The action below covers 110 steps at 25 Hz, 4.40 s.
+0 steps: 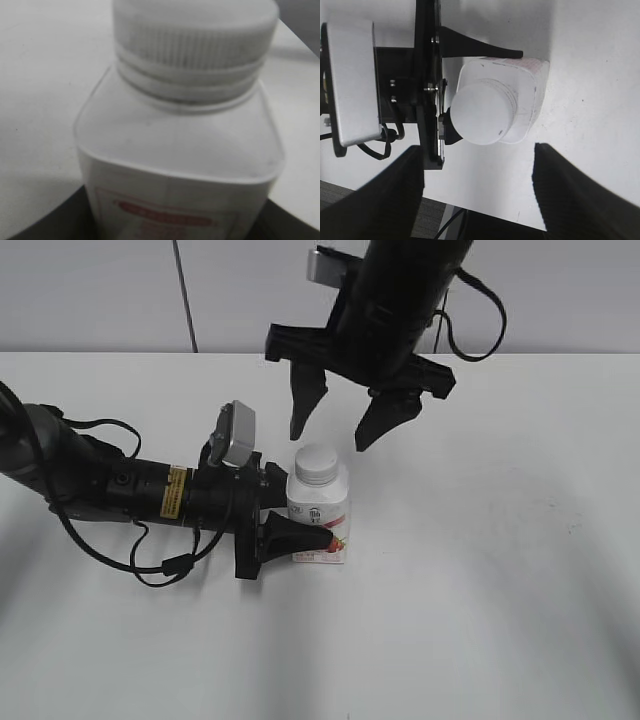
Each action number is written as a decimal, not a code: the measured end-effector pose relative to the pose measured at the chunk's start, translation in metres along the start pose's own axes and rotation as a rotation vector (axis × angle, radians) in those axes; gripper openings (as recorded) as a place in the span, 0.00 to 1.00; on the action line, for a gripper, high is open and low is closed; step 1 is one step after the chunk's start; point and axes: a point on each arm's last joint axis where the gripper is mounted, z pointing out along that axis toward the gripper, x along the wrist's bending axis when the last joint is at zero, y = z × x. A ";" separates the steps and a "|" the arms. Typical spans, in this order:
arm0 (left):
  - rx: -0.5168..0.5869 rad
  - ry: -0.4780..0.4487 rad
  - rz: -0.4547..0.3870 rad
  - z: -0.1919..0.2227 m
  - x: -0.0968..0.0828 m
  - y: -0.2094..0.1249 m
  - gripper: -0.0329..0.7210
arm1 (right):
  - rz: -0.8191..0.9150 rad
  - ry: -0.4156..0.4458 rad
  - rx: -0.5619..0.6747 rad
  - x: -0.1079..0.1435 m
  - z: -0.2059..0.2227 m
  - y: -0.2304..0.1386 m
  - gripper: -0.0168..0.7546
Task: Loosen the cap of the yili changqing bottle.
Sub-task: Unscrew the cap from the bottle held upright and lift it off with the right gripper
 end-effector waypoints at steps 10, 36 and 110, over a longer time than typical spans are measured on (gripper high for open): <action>-0.001 0.002 -0.001 0.000 0.000 0.000 0.58 | 0.001 -0.005 -0.035 0.002 0.023 0.011 0.71; -0.004 0.021 -0.010 0.000 0.002 0.000 0.58 | -0.018 -0.068 0.002 0.002 0.039 0.010 0.69; 0.016 -0.024 0.015 0.000 -0.002 -0.001 0.57 | -1.012 -0.200 -0.031 0.010 0.001 0.027 0.53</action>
